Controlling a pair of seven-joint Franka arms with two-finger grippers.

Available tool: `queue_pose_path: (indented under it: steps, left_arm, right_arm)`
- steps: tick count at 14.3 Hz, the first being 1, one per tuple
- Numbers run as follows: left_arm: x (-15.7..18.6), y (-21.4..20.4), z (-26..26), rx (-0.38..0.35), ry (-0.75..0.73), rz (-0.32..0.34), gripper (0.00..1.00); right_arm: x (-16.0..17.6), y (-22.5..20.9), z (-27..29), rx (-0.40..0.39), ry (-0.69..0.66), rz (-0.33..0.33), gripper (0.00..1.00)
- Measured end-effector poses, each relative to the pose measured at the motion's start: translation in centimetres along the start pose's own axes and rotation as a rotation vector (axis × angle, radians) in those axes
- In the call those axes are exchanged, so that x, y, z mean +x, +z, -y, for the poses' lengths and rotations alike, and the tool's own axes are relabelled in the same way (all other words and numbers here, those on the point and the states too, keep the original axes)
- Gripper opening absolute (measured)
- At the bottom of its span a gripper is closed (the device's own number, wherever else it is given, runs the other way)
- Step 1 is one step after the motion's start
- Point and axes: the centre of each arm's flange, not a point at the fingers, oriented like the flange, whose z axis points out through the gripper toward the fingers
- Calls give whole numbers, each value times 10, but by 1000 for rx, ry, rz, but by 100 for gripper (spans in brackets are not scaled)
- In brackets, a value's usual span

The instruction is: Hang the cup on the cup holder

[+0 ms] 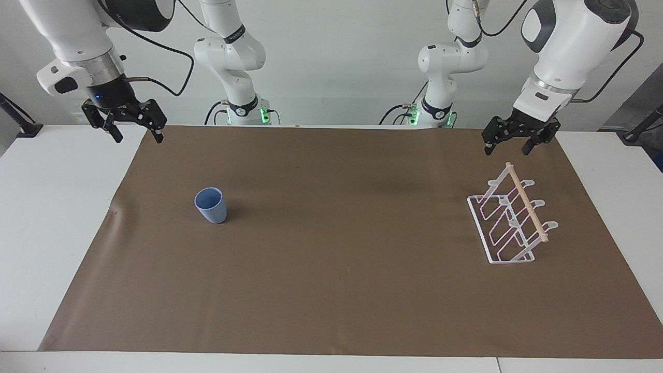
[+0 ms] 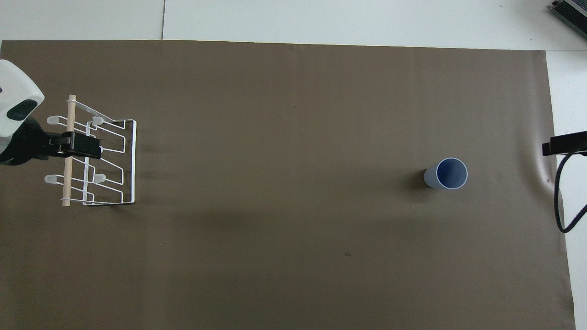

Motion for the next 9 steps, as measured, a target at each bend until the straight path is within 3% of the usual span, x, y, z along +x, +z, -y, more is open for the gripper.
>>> queue_pose_path:
  steps: [9]
  left_arm:
    - [0, 0, 0, 0, 0, 0, 100]
  right_arm:
    - [-2, 3, 0, 1, 1, 7, 100]
